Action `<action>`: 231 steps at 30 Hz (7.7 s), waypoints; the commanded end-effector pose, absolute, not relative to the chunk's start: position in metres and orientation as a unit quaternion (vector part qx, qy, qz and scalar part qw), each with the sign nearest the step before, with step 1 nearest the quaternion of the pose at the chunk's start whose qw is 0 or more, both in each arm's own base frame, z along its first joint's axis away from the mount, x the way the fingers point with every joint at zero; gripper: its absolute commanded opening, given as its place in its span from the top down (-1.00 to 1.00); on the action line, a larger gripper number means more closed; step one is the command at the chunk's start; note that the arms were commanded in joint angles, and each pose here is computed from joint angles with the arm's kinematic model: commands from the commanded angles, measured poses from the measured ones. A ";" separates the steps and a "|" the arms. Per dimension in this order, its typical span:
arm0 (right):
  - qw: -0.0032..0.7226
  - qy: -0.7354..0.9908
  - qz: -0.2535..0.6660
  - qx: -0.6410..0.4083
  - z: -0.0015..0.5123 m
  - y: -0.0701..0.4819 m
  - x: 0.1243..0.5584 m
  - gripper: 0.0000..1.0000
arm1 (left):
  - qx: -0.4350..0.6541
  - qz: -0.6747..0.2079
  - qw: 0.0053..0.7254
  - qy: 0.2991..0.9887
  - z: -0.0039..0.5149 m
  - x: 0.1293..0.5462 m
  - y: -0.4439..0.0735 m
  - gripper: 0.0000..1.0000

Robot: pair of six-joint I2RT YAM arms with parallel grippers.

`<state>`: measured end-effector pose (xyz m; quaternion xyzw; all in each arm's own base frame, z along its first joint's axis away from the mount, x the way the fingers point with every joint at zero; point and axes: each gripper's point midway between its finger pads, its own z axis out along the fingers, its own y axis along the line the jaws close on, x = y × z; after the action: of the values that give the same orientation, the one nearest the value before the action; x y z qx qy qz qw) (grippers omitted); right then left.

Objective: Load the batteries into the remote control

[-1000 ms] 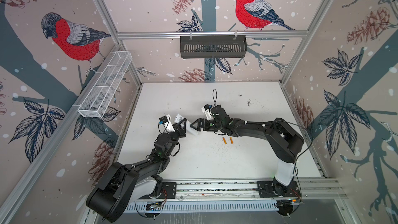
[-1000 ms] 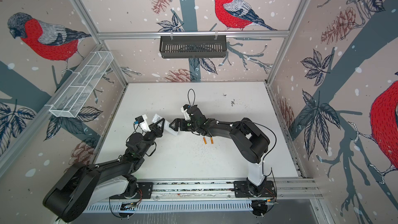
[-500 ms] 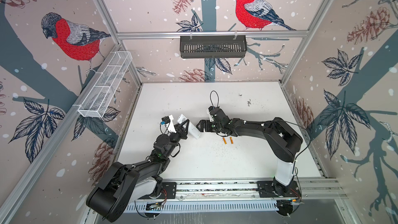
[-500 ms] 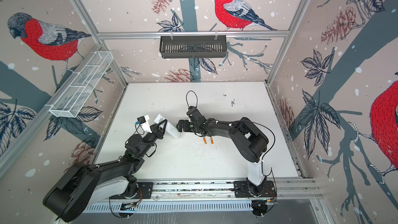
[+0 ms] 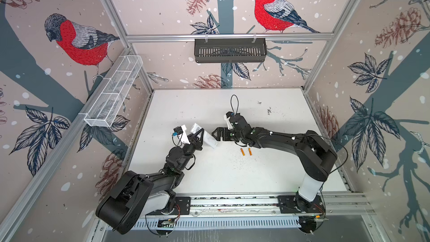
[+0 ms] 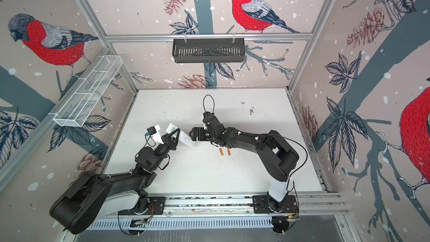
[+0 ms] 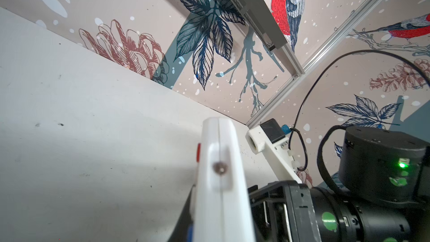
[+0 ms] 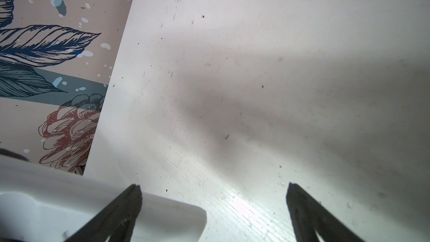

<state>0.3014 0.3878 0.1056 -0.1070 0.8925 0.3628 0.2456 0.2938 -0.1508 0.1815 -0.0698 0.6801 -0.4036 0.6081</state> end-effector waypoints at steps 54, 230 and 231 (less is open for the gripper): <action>0.174 0.926 0.309 -0.133 0.034 0.407 0.283 -0.99 | -0.129 -0.328 0.620 0.700 0.119 0.296 -0.136 1.00; 0.220 0.955 0.127 -0.154 0.041 0.208 0.232 0.10 | 0.047 -0.331 0.570 0.751 0.223 0.306 -0.183 1.00; 0.219 0.955 0.126 -0.154 0.039 0.209 0.232 0.11 | 0.047 -0.331 0.571 0.750 0.224 0.306 -0.183 1.00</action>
<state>0.2277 0.2028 0.0373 -0.1454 0.9591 0.1220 0.2100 0.3057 -0.1798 0.2090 0.0425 0.7684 -0.3162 0.5548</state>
